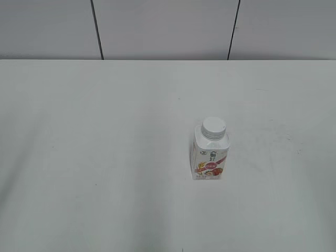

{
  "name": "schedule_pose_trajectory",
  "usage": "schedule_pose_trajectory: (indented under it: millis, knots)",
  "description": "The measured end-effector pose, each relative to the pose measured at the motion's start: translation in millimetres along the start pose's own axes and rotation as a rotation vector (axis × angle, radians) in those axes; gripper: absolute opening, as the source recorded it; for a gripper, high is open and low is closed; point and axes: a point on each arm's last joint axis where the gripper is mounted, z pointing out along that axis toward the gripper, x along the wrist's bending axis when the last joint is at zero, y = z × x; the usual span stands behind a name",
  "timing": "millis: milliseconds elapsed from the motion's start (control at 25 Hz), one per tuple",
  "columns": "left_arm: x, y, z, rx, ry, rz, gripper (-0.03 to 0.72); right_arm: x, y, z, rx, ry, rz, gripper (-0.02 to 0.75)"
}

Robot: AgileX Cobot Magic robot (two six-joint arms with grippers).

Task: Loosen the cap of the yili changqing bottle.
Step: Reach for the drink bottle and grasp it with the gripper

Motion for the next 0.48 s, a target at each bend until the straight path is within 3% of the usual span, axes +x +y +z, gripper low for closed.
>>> schedule_pose_trajectory:
  millis: [160,480]
  knots:
    - [-0.1,-2,21,0.008,-0.001,0.000,0.481,0,2,0,-0.021,-0.002,0.000,0.591]
    - [-0.2,-25,75,0.145,-0.001,-0.007,0.481,0,4,6,0.006,0.000,0.001,0.591]
